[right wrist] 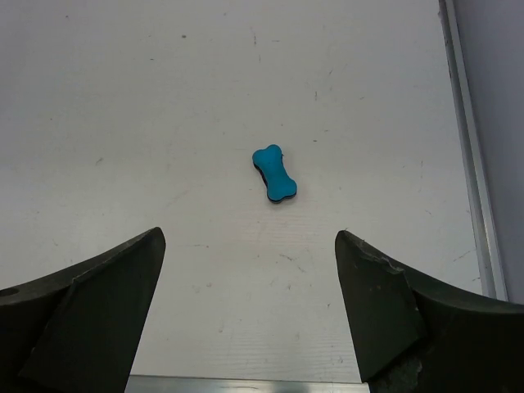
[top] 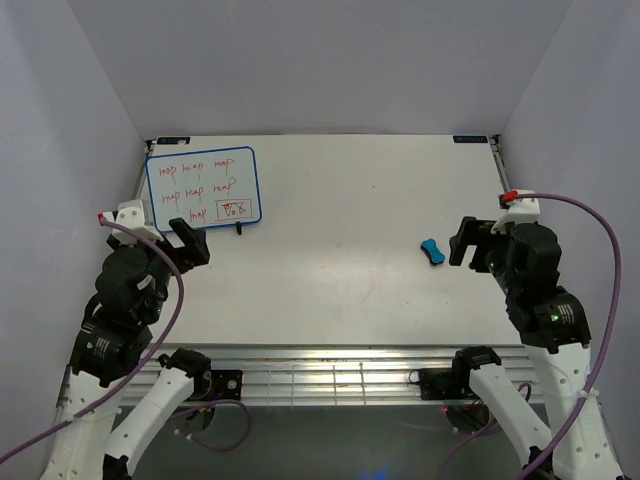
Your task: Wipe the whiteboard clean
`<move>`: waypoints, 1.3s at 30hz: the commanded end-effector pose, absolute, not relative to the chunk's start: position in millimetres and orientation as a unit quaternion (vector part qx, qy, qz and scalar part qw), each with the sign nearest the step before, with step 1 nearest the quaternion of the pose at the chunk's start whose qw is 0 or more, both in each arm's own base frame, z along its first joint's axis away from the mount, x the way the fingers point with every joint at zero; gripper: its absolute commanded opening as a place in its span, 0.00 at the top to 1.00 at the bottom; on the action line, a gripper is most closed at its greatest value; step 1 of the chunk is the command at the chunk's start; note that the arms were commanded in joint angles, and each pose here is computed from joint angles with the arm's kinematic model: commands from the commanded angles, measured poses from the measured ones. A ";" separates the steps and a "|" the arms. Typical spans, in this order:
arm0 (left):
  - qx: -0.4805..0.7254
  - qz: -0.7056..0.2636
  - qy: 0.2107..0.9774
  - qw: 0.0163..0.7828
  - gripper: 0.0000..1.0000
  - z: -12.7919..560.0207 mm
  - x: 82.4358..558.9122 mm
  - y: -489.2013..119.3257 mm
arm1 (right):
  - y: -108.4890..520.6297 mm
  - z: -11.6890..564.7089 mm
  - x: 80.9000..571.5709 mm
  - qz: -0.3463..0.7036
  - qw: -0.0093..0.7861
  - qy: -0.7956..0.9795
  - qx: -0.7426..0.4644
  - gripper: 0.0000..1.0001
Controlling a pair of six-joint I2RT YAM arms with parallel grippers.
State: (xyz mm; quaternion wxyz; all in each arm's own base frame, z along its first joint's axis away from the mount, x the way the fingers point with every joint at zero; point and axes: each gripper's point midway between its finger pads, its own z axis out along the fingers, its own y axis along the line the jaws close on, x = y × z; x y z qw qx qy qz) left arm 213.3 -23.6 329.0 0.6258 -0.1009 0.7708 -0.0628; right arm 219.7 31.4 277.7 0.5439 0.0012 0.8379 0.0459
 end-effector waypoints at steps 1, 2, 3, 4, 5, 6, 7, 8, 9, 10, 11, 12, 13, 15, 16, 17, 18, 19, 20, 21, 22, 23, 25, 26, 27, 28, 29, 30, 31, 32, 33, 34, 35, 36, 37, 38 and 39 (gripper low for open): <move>-0.089 -0.078 0.753 0.647 0.02 346.6 212.0 -27.6 | 34.4 280.8 224.3 0.053 0.555 0.830 0.000 0.10; -0.083 -0.075 0.756 0.646 0.02 345.9 213.2 -28.2 | 35.4 281.7 224.2 0.056 0.557 0.828 -0.001 0.10; -0.072 -0.081 0.759 0.642 0.02 345.1 214.1 -32.6 | 36.3 283.1 224.9 0.059 0.560 0.826 0.000 0.10; -0.056 -0.087 0.761 0.641 0.02 348.1 215.1 -37.9 | 38.2 285.0 225.3 0.065 0.564 0.823 0.000 0.10; -0.043 -0.096 0.760 0.642 0.02 352.0 214.3 -42.5 | 41.0 287.7 224.4 0.074 0.570 0.818 -0.002 0.10; -0.036 -0.113 0.758 0.641 0.02 355.8 213.4 -49.1 | 46.0 288.4 224.0 0.087 0.574 0.814 -0.011 0.10; -0.035 -0.120 0.752 0.647 0.02 363.7 212.6 -50.6 | 58.6 295.0 224.0 0.117 0.585 0.802 -0.031 0.10; -0.031 -0.126 0.749 0.649 0.02 366.9 213.3 -53.4 | 62.5 299.2 221.3 0.129 0.595 0.792 -0.039 0.10; -0.023 -0.132 0.747 0.651 0.02 369.3 213.6 -56.7 | 70.0 294.4 219.8 0.147 0.592 0.790 -0.052 0.10; -0.026 -0.134 0.745 0.653 0.02 372.1 216.4 -57.4 | 78.4 298.3 218.5 0.168 0.600 0.779 -0.065 0.10; -0.027 -0.131 0.751 0.647 0.02 368.4 224.1 -59.9 | 81.9 299.5 214.9 0.178 0.608 0.771 -0.073 0.10; -0.029 -0.128 0.755 0.643 0.02 367.1 230.7 -61.5 | 85.8 290.8 215.2 0.187 0.604 0.771 -0.079 0.10; -0.036 -0.122 0.759 0.639 0.02 366.0 240.4 -62.7 | 89.4 295.9 215.0 0.197 0.615 0.759 -0.085 0.10; -0.057 -0.088 0.785 0.610 0.02 348.8 281.0 -66.7 | 89.2 295.6 213.5 0.200 0.622 0.753 -0.081 0.10; -0.065 -0.084 0.793 0.599 0.02 342.0 296.6 -70.5 | 89.8 296.3 212.9 0.203 0.624 0.750 -0.081 0.10; -0.067 -0.091 0.808 0.578 0.02 338.0 325.0 -81.9 | 90.4 298.5 212.7 0.206 0.628 0.746 -0.081 0.10; -0.074 -0.111 0.810 0.571 0.02 341.2 339.4 -86.3 | 92.1 299.6 212.2 0.211 0.629 0.744 -0.082 0.10; -0.090 -0.148 0.801 0.573 0.02 351.5 358.0 -81.6 | 96.6 299.3 210.3 0.223 0.625 0.743 -0.087 0.10; -0.103 -0.164 0.788 0.585 0.02 367.6 374.9 -74.2 | 100.5 299.3 209.6 0.234 0.621 0.742 -0.090 0.10; -0.126 -0.174 0.796 0.566 0.02 350.8 407.3 -63.6 | 109.5 298.2 205.0 0.256 0.612 0.741 -0.107 0.10; -0.181 -0.163 0.791 0.561 0.02 343.9 428.2 -13.9 | 114.0 294.8 203.3 0.266 0.604 0.742 -0.116 0.10; -0.190 -0.198 0.795 0.541 0.02 338.0 442.9 -9.4 | 117.3 292.1 202.3 0.274 0.597 0.744 -0.122 0.10; -0.223 -0.181 0.791 0.540 0.02 333.2 484.3 39.7 | 119.4 283.6 202.2 0.276 0.586 0.751 -0.127 0.10; -0.230 -0.136 0.788 0.555 0.02 332.6 494.6 62.9 | 118.9 280.2 203.5 0.275 0.583 0.754 -0.124 0.10; -0.229 -0.114 0.776 0.577 0.02 330.1 510.1 87.6 | 120.0 276.9 202.9 0.276 0.579 0.757 -0.127 0.10; -0.220 -0.102 0.771 0.589 0.02 327.4 514.4 100.6 | 121.8 271.2 203.1 0.279 0.570 0.761 -0.131 0.10; -0.206 -0.107 0.771 0.593 0.02 322.5 516.8 108.1 | 124.3 269.1 202.0 0.284 0.565 0.762 -0.138 0.10; -0.220 -0.099 0.763 0.599 0.02 317.0 514.5 135.2 | 129.7 268.5 199.0 0.296 0.560 0.759 -0.153 0.10; -0.228 -0.106 0.764 0.594 0.02 308.0 513.5 146.4 | 132.1 265.2 198.7 0.302 0.554 0.760 -0.157 0.10; -0.227 -0.118 0.764 0.593 0.02 303.7 510.3 152.2 | 134.4 264.8 197.9 0.308 0.552 0.758 -0.161 0.10; -0.205 -0.133 0.756 0.607 0.02 306.8 508.5 157.7 | 138.3 265.9 195.7 0.318 0.551 0.753 -0.171 0.10; -0.197 -0.138 0.764 0.598 0.02 288.4 504.3 156.8 | 140.5 269.1 196.6 0.323 0.555 0.747 -0.175 0.10; -0.178 -0.140 0.769 0.598 0.02 280.5 503.6 155.5 | 141.9 270.0 196.3 0.327 0.554 0.745 -0.177 0.10; -0.150 -0.141 0.771 0.602 0.02 275.3 502.8 155.0 | 144.7 273.7 193.8 0.336 0.553 0.740 -0.183 0.10; -0.145 -0.154 0.779 0.590 0.02 256.2 498.8 152.8 | 147.0 275.2 192.9 0.342 0.549 0.739 -0.187 0.10; -0.137 -0.175 0.780 0.585 0.02 243.4 496.9 150.3 | 148.8 277.2 190.9 0.346 0.547 0.738 -0.193 0.10; -0.122 -0.180 0.764 0.608 0.02 248.0 497.2 158.0 | 151.7 283.3 187.4 0.353 0.546 0.733 -0.203 0.10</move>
